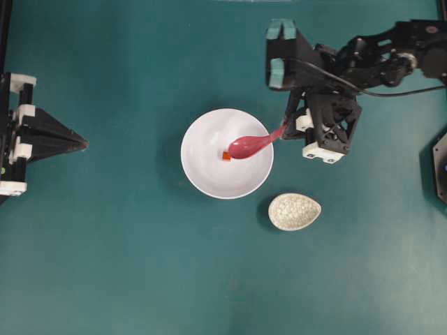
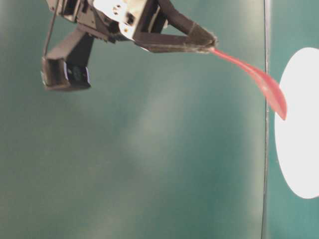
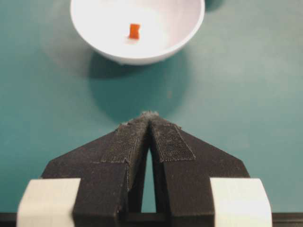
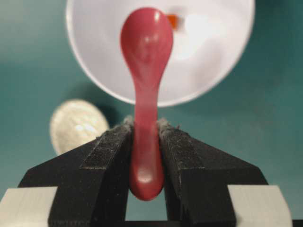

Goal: Grip the spoon and scoop the red block from the bowl with right arm.
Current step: 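Lower the spoon bowl into the white bowl beside the red cube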

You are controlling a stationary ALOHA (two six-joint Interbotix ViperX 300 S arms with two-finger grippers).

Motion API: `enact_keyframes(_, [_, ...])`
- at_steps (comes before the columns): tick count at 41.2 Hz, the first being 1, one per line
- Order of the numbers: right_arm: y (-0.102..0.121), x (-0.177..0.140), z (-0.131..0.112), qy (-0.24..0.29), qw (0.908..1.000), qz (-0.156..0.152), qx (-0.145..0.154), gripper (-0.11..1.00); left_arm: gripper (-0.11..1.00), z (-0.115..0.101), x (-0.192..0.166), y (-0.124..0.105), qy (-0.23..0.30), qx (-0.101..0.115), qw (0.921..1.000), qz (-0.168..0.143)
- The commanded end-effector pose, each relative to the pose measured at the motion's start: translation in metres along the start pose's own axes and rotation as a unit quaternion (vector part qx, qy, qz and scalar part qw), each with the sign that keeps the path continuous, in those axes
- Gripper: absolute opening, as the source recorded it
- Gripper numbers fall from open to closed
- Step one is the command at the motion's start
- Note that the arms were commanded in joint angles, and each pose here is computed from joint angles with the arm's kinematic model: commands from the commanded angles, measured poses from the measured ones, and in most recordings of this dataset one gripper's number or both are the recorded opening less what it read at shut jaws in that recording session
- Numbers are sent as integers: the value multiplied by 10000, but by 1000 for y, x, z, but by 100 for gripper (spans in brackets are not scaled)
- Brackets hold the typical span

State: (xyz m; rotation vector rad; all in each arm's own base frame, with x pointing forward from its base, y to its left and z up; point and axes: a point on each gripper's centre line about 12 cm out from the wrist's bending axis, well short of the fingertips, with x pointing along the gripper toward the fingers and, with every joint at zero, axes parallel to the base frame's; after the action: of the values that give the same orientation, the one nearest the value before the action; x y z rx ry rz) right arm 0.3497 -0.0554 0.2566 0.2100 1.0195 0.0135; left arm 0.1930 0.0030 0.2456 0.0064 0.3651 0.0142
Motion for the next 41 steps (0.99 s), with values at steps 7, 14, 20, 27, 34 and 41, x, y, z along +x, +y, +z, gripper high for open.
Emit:
enact_keyframes(7, [-9, -5, 10, 181, 9991, -364, -85, 24, 0, 10, 0, 1, -130, 17, 9999, 18])
enact_keyframes(14, [-9, 2, 9, 276, 9989, -353, -101, 24, 0, 10, 0, 1, -122, 33, 9999, 19])
enact_keyframes(20, [-6, 12, 7, 406, 9986, -317, -147, 24, 0, 10, 0, 1, -122, 48, 9999, 21])
enact_keyframes(27, [-4, 23, 6, 535, 9980, -284, -177, 24, 0, 10, 0, 1, -122, 48, 9999, 21])
enact_keyframes(34, [0, 32, 11, 585, 9976, -247, -259, 24, 0, 9, 0, 1, -115, 40, 9999, 19])
enact_keyframes(41, [2, 39, 16, 622, 9973, -223, -310, 24, 0, 10, 0, 1, -122, 48, 9999, 21])
